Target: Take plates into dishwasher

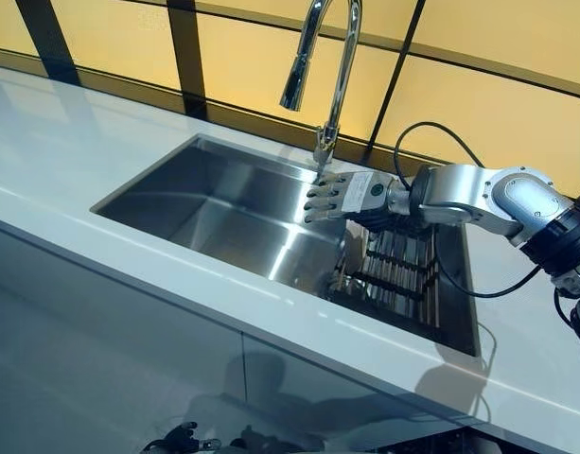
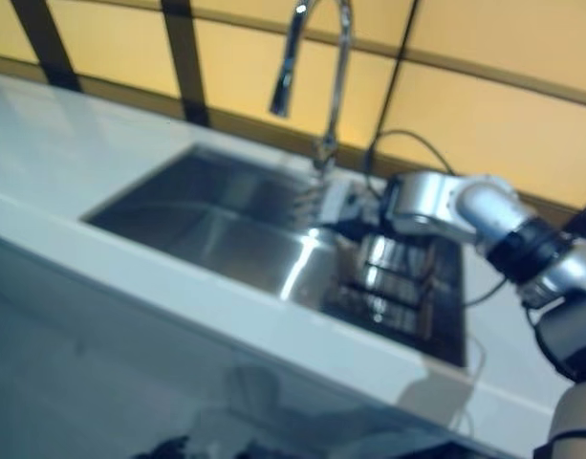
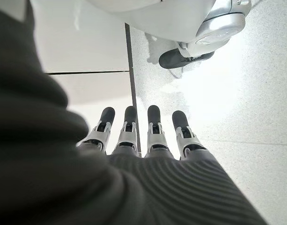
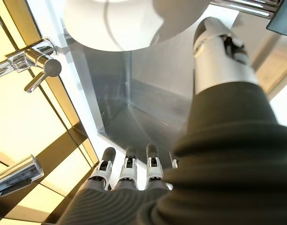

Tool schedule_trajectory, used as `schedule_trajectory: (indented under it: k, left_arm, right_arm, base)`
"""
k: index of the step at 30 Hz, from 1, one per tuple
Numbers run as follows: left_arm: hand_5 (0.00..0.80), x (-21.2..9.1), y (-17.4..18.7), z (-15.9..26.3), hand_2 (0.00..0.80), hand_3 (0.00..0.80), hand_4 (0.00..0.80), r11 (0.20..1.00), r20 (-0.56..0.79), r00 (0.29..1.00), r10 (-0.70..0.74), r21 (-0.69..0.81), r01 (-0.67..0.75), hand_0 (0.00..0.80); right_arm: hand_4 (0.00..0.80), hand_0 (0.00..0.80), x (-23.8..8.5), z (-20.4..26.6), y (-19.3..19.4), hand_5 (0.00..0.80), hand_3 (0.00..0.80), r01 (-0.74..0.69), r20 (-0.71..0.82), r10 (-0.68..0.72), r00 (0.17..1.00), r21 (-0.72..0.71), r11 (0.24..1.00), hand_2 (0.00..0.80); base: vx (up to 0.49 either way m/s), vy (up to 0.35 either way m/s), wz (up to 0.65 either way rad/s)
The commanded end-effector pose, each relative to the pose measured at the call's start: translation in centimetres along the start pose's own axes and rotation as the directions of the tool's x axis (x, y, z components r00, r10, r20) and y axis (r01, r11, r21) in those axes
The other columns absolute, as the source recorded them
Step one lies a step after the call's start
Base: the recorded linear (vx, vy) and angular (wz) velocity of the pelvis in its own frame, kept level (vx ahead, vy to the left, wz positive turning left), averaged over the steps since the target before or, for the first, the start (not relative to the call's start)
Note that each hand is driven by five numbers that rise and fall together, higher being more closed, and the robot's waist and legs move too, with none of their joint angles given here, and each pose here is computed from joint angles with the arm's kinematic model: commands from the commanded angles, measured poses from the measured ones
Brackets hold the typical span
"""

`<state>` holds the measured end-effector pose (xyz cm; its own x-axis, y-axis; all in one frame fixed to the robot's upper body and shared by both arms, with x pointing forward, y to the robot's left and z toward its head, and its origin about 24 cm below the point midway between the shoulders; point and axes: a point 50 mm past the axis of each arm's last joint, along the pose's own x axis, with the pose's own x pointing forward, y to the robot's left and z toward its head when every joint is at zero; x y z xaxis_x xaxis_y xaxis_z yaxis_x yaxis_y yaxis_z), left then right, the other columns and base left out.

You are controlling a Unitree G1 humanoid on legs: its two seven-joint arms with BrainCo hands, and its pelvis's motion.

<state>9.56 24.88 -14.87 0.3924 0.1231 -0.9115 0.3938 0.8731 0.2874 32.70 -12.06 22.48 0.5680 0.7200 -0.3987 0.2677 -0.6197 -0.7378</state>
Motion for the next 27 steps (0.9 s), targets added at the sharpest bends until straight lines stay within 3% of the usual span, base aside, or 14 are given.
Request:
schedule_trajectory:
  k: [1, 27]
  left_arm:
    - [0.000, 0.1, 0.8, 0.8, 0.000, 0.000, 0.000, 0.996, 0.012, 1.000, -0.001, 0.089, 0.000, 0.000]
    - [0.000, 0.1, 1.6, 0.6, 0.000, 0.000, 0.000, 0.997, 0.011, 0.999, 0.034, 0.069, -0.035, 0.000]
  right_arm:
    - [0.000, 0.000, -0.5, -1.1, -0.5, 0.000, 0.000, -0.017, -0.028, 0.017, 0.999, 0.014, 1.000, 0.000]
    - [0.000, 0.000, -0.4, -1.0, 2.6, 0.000, 0.000, -0.163, -0.032, 0.164, 0.986, 0.035, 0.986, 0.000]
  base:
    - [0.000, 0.000, 0.00]
    - [0.000, 0.000, 0.00]
